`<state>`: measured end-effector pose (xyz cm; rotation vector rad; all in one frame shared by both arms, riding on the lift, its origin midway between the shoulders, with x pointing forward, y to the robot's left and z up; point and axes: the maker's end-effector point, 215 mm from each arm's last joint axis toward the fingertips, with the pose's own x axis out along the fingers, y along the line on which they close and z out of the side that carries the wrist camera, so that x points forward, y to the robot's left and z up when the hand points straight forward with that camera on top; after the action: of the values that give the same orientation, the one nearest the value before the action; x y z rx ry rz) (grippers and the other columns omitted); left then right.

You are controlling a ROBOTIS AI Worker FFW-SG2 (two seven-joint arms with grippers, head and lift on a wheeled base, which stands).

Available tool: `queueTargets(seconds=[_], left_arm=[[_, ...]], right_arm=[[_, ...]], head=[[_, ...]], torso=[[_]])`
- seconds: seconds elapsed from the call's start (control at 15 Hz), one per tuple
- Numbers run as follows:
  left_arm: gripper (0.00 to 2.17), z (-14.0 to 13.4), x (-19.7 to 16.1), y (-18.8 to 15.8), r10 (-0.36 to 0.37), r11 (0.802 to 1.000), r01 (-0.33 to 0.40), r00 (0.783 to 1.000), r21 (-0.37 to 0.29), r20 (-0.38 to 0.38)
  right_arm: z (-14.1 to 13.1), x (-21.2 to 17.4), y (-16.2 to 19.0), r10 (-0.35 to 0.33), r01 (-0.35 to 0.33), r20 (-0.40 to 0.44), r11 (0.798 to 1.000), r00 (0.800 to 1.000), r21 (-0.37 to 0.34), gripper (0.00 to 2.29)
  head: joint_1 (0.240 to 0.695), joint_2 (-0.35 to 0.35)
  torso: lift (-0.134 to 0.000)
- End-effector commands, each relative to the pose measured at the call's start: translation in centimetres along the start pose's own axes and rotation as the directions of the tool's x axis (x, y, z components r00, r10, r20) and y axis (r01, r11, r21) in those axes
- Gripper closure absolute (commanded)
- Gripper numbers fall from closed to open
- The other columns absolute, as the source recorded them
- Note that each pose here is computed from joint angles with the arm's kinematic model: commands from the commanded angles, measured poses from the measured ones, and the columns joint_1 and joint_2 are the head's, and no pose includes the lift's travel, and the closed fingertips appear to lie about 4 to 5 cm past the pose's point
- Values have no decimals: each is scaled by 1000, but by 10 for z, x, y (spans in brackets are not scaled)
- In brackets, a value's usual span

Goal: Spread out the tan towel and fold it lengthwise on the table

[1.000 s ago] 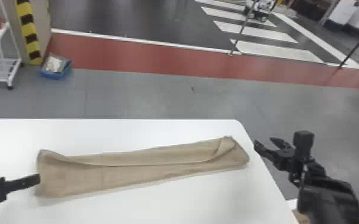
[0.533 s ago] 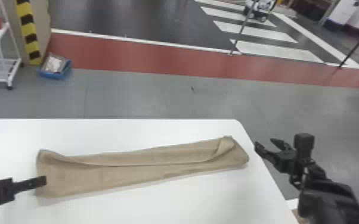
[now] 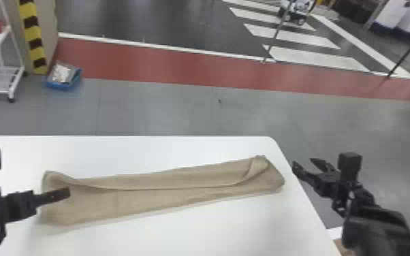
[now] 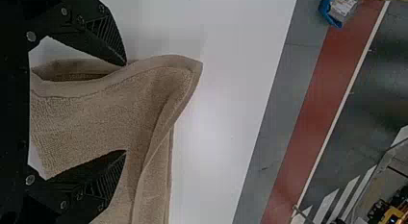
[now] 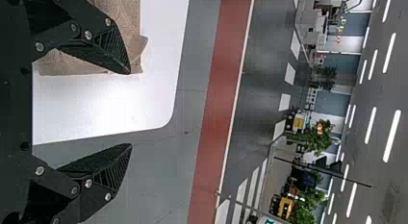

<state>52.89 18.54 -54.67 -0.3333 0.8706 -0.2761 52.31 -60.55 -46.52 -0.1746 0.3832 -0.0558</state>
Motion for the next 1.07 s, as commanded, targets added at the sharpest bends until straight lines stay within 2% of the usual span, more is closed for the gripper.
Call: queueTargets(seconds=[0.0,0.13,0.6,0.73,1.0], left_arm=[[451,1,5,-2,-3,1000,3,1000,3,-12],[451,0,8,-2,19,999,-18,999,32,-26],[434,14,3,17,72,996,-71,997,55,-7],[437,12,3,25,108,991,-106,994,83,-11],[441,6,3,28,121,988,-116,992,99,-40]], right_arm=[[0,0,-2,-2,2,0,1000,1000,1,410],[2,0,-3,-4,4,5,1000,1000,5,410],[11,4,-2,-1,1,17,1000,1000,3,410],[12,5,-1,1,-1,17,1000,1000,1,410],[11,6,2,6,-6,17,1000,1000,2,410]], head=[[695,-350],[695,-350],[695,-350],[695,-350],[695,-350]], torso=[[0],[0],[0],[0],[0]])
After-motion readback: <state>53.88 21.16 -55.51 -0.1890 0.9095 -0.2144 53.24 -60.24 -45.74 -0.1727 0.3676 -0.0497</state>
